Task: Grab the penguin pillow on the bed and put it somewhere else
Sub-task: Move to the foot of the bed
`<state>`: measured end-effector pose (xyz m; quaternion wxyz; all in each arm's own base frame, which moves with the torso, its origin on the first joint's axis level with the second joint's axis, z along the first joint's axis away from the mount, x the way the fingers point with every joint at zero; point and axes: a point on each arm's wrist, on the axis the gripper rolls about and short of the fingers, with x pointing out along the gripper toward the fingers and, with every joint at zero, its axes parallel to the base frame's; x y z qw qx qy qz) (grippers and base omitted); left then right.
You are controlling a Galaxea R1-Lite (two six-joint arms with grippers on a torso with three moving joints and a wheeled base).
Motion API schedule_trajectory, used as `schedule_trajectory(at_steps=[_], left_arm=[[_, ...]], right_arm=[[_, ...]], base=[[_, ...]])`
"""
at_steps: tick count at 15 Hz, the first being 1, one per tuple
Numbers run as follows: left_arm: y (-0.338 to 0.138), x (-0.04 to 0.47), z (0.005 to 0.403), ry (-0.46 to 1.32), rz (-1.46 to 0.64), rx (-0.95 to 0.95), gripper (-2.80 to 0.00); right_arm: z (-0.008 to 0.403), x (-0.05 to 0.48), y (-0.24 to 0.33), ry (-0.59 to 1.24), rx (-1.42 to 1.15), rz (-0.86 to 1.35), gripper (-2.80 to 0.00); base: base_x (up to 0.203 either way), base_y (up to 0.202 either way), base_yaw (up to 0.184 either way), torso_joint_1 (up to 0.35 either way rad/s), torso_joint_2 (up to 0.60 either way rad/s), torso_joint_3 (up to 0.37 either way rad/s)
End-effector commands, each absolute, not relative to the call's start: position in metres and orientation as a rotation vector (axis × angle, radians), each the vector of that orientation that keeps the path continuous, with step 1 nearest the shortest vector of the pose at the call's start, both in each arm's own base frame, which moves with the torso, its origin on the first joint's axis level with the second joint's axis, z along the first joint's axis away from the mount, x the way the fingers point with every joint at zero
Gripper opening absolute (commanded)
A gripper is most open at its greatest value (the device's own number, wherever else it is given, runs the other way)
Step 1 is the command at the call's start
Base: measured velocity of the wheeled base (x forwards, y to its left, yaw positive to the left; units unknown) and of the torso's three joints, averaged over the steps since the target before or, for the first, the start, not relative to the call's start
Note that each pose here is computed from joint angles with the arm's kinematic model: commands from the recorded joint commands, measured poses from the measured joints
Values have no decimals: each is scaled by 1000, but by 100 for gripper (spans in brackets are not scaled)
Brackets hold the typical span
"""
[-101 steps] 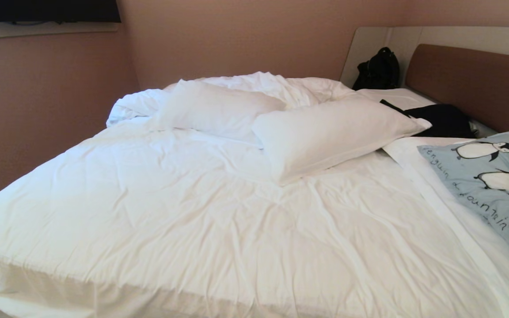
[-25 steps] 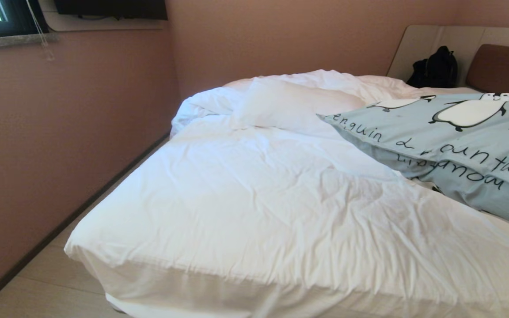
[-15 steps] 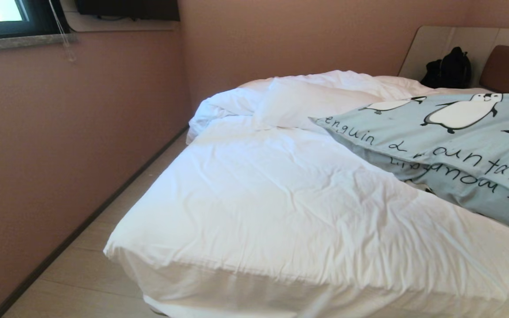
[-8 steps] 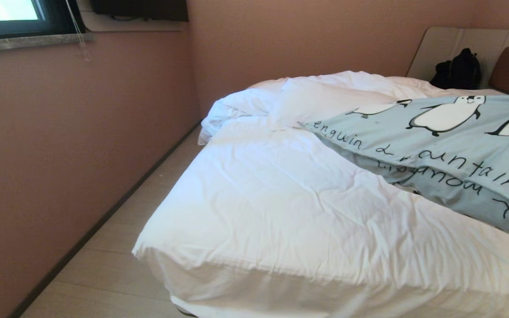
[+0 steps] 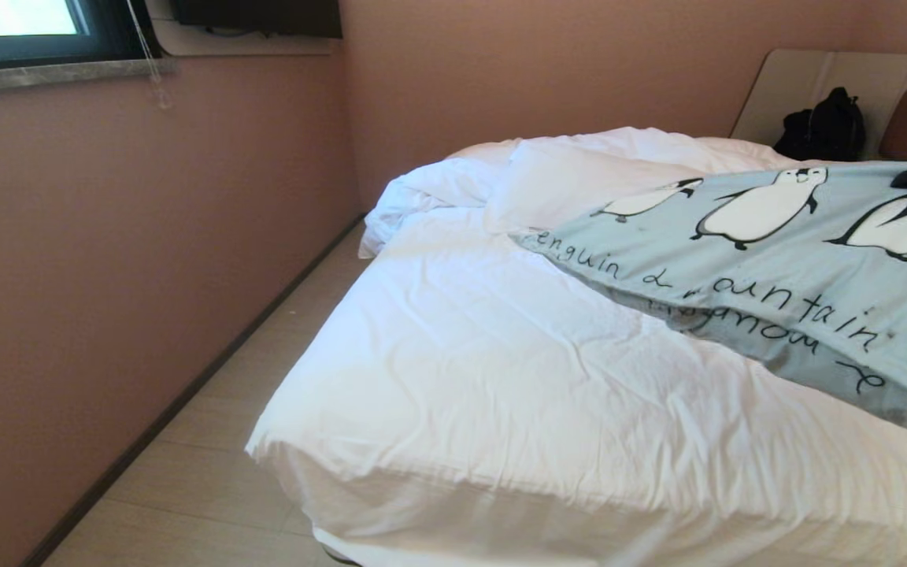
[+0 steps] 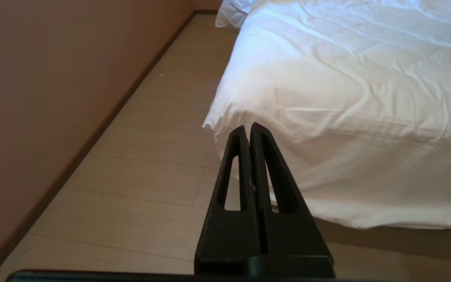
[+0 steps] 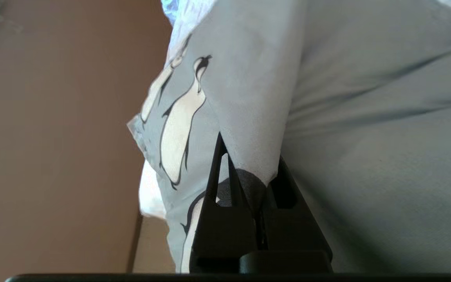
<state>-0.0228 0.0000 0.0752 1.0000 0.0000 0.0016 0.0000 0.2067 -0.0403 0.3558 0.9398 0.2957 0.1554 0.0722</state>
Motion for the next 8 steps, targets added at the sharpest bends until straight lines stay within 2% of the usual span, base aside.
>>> schedule_trajectory(at_steps=[1, 5, 8], left_arm=[[0, -23, 75, 3, 0, 0, -280], [0, -23, 75, 3, 0, 0, -280], [0, -23, 75, 3, 0, 0, -280]], right_arm=[[356, 211, -35, 284, 576, 56, -280], [355, 214, -25, 292, 564, 56, -280], [353, 217, -16, 312, 561, 93, -280]], base=[[0, 0, 0, 0, 0, 0], [18, 0, 0, -2, 1, 2], [183, 0, -2, -4, -1, 6]])
